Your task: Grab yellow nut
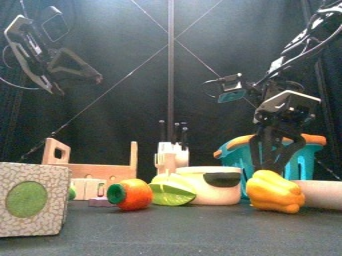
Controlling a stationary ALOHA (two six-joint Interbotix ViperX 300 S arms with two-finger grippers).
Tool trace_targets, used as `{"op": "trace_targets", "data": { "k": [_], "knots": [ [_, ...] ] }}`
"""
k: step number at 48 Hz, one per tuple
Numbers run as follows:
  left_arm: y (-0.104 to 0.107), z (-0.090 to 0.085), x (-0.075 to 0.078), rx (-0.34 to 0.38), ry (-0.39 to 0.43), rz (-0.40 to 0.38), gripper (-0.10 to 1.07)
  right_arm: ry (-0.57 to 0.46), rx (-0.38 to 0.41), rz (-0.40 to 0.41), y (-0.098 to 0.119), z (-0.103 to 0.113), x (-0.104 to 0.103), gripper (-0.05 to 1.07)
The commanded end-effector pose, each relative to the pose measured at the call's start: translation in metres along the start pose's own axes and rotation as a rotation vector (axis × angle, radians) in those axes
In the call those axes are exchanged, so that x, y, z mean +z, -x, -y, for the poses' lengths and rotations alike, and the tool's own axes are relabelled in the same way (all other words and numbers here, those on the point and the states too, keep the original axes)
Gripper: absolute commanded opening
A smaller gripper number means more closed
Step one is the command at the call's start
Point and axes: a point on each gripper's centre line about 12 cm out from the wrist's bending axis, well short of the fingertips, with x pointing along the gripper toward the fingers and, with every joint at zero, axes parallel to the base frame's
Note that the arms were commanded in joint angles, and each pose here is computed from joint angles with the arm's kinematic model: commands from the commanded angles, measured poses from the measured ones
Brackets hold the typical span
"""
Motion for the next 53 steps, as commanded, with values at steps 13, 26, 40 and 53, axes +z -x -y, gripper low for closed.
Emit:
{"op": "trace_targets", "data": {
  "k": [13,26,40,53],
  "knots": [
    [-0.001,0.0,0.005,0.0,-0.001,0.022,-0.02,-0.006,-0.004,0.012,-0.003,0.002,0.01,0.82],
    [-0.001,0.0,0.005,0.002,-0.001,0.019,-0.02,-0.014,-0.014,-0.017,-0.013,0.006,0.009,0.82],
    [0.0,-0.001,0.003,0.003,-0.001,0.014,-0.02,-0.018,-0.019,-0.038,-0.019,0.007,0.005,0.81],
    [0.0,-0.001,0.002,0.003,0.001,0.013,-0.02,-0.01,-0.018,-0.039,-0.022,0.008,0.005,0.73]
  ]
}}
